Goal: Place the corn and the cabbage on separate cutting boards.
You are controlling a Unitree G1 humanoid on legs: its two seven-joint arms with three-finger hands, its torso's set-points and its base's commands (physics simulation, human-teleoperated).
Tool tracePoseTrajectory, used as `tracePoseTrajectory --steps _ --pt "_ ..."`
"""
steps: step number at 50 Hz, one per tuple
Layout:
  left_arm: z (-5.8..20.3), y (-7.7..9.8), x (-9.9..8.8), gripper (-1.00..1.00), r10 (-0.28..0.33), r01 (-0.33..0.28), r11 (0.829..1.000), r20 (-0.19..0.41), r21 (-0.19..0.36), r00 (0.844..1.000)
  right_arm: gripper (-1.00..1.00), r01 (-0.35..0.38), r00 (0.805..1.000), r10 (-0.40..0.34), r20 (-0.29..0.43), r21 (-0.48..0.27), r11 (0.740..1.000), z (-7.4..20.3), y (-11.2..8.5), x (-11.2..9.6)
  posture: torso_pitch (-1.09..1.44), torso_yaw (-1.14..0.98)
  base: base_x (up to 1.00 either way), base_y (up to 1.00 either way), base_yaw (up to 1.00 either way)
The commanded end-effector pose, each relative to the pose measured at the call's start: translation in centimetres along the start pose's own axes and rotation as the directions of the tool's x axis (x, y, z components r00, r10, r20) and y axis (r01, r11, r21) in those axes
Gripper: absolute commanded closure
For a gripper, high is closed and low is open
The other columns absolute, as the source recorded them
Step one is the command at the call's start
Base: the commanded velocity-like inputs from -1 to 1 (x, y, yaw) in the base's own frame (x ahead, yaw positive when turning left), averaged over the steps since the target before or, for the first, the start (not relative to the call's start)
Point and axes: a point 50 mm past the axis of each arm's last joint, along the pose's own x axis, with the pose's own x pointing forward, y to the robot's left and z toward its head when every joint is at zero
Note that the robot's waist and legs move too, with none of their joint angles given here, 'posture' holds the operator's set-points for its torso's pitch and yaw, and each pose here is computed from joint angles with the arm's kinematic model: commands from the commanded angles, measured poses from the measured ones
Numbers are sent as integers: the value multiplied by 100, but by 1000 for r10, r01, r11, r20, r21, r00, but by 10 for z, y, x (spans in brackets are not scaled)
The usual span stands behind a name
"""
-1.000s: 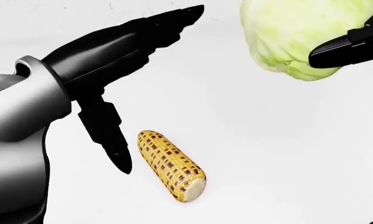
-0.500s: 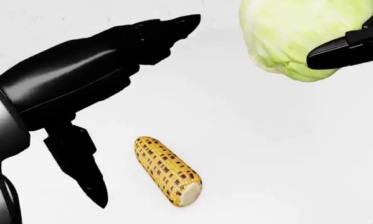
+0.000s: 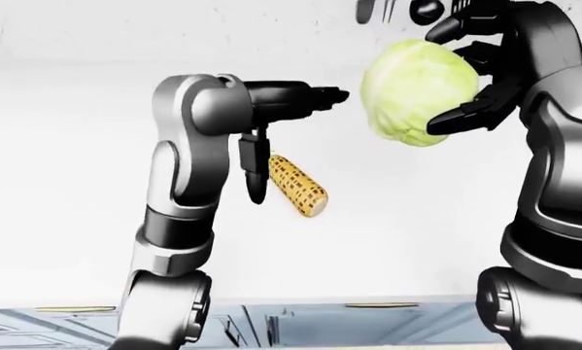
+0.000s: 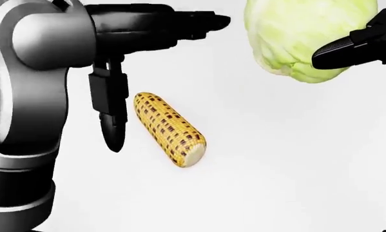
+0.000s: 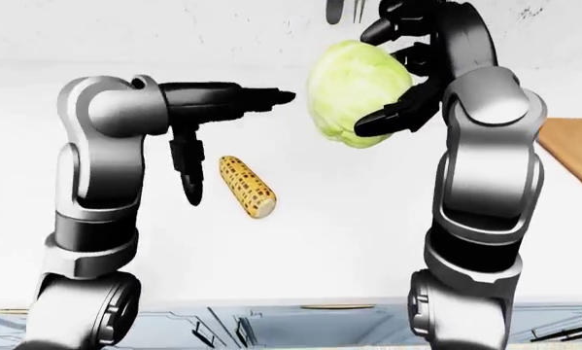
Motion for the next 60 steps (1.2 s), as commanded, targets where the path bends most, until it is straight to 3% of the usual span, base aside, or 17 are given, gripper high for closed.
tracePoseTrajectory --steps 1,7,10,21,24,25,28,30,32,42,44,47,54,60 --pt "6 5 -2 -100 39 -39 998 3 55 999 100 45 996 -44 80 -10 999 17 -8 -4 0 0 0 0 0" --pt "3 -15 13 -100 -38 38 997 -5 69 999 100 48 996 -48 80 -8 999 15 -10 -4 0 0 0 0 0" --pt "1 -30 17 -100 -104 105 991 -15 84 994 100 49 996 -48 80 -7 999 14 -10 -3 0 0 0 0 0" --pt "-4 -45 22 -100 -142 144 987 -23 77 990 100 47 996 -46 81 -6 999 14 -8 -3 0 0 0 0 0" --pt "-4 -49 22 -83 -156 157 985 -24 76 988 100 48 996 -47 81 -5 999 15 -9 -3 0 0 0 0 0" --pt "-4 -51 22 -69 -159 160 984 -22 74 987 100 48 996 -47 82 -5 999 15 -9 -3 0 0 0 0 0" --pt "-4 -54 23 -58 -167 168 983 -20 72 986 100 49 995 -49 81 -4 999 15 -10 -2 0 0 0 0 0" --pt "-3 -54 23 -32 -171 172 982 -17 72 985 100 49 995 -49 82 -3 999 15 -10 -2 0 0 0 0 0" --pt "-3 -55 23 -18 -174 175 982 -17 72 985 100 49 995 -49 81 -3 999 15 -10 -2 0 0 0 0 0" --pt "-1 -69 22 19 -203 203 977 -6 66 979 100 54 995 -54 82 -1 999 16 -13 -3 0 0 0 0 0" --pt "-1 -72 22 44 -208 208 976 -4 67 978 100 54 995 -54 82 -1 999 16 -13 -3 0 0 0 0 0" --pt "-1 -71 22 100 -205 204 977 -2 66 979 100 54 995 -54 82 -1 999 17 -13 -4 0 0 0 0 0" --pt "7 -55 11 100 -165 164 984 16 68 986 100 55 995 -55 85 -1 998 17 -14 -4 0 0 0 0 0" --pt "17 -28 -11 100 -68 66 996 44 51 997 100 51 995 -50 89 0 999 20 -15 -7 0 0 0 0 0"
